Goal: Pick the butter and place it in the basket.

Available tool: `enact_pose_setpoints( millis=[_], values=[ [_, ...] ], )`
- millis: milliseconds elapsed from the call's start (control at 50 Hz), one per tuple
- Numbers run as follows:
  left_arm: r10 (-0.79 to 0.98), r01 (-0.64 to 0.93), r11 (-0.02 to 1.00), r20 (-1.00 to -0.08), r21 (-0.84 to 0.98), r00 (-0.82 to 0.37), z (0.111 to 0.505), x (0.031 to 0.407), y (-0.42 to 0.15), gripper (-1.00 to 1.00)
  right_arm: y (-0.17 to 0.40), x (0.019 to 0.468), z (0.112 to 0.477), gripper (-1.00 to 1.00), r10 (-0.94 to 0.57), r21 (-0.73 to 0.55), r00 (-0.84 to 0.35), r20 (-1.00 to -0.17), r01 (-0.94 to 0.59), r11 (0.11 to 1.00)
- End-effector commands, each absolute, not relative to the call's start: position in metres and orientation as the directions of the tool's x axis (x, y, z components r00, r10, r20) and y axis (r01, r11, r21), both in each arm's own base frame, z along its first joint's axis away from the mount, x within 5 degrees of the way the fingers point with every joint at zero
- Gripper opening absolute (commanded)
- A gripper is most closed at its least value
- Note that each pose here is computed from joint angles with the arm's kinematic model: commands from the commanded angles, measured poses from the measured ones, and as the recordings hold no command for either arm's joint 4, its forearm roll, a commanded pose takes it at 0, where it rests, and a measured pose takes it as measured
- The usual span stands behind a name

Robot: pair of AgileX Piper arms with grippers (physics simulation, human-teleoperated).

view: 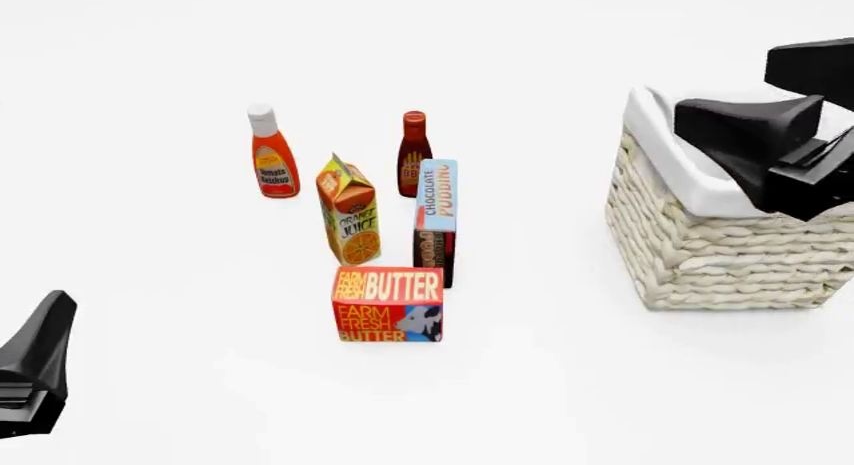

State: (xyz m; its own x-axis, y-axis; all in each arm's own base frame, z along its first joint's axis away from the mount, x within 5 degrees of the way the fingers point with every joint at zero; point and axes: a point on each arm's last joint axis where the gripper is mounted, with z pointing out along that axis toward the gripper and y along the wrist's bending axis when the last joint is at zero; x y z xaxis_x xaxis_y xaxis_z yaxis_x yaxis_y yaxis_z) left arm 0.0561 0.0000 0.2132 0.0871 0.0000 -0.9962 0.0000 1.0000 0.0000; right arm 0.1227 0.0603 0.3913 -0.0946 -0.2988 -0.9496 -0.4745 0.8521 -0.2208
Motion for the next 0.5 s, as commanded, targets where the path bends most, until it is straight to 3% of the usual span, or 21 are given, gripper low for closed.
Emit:
enact_pose_setpoints(
  millis=[20,500],
  values=[
    [0.000,0.000,1.000,-0.996,0.000,0.087,0.213,0.056,0.000,1.00,0.074,0.136,0.398,1.00,-0.375,-0.266,-0.109,-0.920,-0.530,0.806],
    [0.000,0.000,1.000,-0.996,0.000,0.087,0.213,0.056,0.000,1.00,0.102,0.164,0.394,1.00,-0.564,-0.383,-0.106,-0.819,-0.631,0.674]
  ],
)
